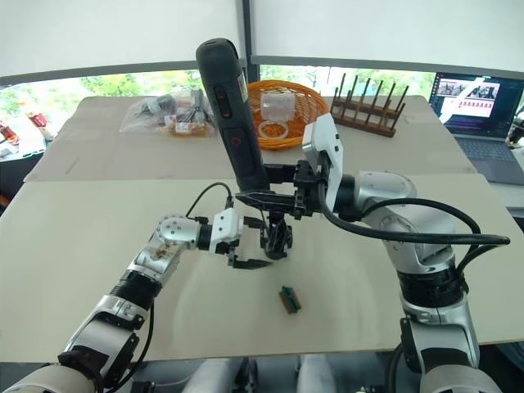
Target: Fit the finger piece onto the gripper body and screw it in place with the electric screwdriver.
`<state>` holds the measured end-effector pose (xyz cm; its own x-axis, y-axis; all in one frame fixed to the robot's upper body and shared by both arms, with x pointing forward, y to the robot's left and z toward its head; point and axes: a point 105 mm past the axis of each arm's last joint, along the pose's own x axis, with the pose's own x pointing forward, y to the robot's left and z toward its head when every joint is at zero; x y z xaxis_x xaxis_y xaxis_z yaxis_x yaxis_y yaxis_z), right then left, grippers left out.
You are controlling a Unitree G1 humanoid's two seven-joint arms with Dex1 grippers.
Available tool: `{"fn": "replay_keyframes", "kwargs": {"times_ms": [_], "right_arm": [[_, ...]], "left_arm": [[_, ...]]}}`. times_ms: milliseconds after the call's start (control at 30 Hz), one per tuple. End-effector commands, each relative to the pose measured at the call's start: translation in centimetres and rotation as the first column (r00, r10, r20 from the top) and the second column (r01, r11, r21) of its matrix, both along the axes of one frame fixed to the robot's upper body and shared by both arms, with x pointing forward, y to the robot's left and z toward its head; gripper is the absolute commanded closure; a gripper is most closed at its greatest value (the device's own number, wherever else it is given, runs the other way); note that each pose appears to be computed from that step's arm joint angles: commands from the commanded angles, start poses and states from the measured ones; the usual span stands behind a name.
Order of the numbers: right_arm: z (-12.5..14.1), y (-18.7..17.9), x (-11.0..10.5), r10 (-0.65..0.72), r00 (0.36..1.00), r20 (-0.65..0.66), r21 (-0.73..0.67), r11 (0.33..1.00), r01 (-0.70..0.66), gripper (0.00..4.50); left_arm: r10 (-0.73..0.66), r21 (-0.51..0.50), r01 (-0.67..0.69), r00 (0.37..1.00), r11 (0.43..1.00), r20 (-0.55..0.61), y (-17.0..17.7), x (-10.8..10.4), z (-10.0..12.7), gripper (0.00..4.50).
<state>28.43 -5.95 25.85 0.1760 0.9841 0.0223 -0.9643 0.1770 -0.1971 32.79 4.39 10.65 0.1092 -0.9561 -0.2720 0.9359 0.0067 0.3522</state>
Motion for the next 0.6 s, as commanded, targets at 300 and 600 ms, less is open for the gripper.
{"fn": "replay_keyframes", "kwargs": {"times_ms": [300, 600], "right_arm": [[1.67, -0.2, -0.59, 0.008, 0.998, 0.061, 0.036, 0.999, -0.011, 2.61], [1.32, -0.22, -0.5, 0.004, 0.999, 0.052, 0.03, 1.0, -0.005, 2.61]], "left_arm": [[-0.016, -0.011, 0.017, 0.999, 1.0, 0.043, -0.35, 0.13, 0.97, 0.0], [-0.018, -0.012, 0.018, 0.999, 1.0, 0.043, -0.42, 0.17, 1.07, 0.0]]}}
